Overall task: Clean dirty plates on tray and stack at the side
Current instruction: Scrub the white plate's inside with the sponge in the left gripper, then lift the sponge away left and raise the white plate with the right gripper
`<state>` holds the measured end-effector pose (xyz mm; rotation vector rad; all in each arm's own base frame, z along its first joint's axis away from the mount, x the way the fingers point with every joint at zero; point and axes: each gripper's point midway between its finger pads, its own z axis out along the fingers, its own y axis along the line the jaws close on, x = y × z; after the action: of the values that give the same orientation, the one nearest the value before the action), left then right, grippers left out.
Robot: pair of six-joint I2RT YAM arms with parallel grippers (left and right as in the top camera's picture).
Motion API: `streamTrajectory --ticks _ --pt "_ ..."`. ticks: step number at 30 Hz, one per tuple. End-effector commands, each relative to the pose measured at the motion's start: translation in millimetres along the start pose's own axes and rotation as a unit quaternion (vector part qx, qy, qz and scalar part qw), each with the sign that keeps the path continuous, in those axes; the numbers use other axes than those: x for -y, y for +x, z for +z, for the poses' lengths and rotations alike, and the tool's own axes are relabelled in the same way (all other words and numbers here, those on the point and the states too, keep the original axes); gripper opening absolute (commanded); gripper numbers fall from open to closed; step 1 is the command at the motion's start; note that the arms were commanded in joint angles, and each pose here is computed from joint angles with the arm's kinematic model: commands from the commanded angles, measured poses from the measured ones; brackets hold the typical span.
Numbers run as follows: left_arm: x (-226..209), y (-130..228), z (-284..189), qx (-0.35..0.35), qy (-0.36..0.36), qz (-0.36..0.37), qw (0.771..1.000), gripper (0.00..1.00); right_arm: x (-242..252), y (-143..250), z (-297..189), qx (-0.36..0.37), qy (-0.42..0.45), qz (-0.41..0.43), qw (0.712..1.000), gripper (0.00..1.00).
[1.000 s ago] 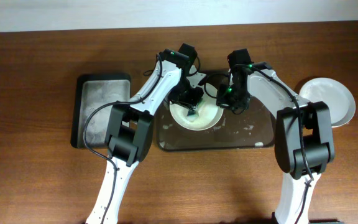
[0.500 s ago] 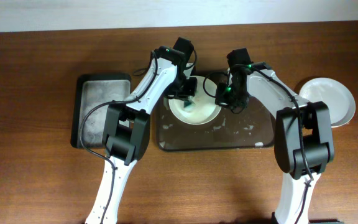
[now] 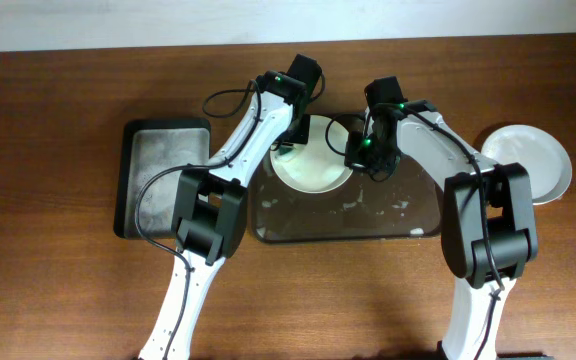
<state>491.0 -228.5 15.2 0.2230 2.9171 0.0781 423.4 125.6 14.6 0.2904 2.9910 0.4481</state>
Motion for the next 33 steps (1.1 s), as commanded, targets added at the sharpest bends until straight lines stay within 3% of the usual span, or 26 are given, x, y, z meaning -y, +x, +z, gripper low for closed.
streamTrajectory --ticks 1,6,12,25,28,33 --pt "15.5 31.4 26.7 -0.070 0.048 0.063 0.994 0.01 15.7 4.7 5.0 -0.009 0.030 0.003 1.000 0.04" --pt "48.1 65.2 9.9 -0.137 0.164 0.118 0.970 0.01 15.7 4.7 5.0 -0.009 0.030 0.003 1.000 0.04" --pt "39.9 61.0 -28.7 -0.161 0.234 0.080 0.955 0.01 15.6 4.5 4.9 -0.008 0.030 0.003 1.000 0.04" --pt "-49.4 -3.7 -140.6 -0.028 0.254 0.009 0.967 0.00 13.9 -3.7 -17.0 0.007 0.015 -0.005 1.000 0.04" --pt "-76.6 -10.8 -161.3 0.001 0.249 -0.011 0.968 0.00 19.7 -13.6 -55.2 0.048 0.033 -0.017 0.998 0.04" --pt "-107.1 -15.5 -175.1 0.024 0.240 -0.035 0.970 0.01 45.9 -20.5 -131.6 0.146 0.159 -0.021 0.976 0.04"
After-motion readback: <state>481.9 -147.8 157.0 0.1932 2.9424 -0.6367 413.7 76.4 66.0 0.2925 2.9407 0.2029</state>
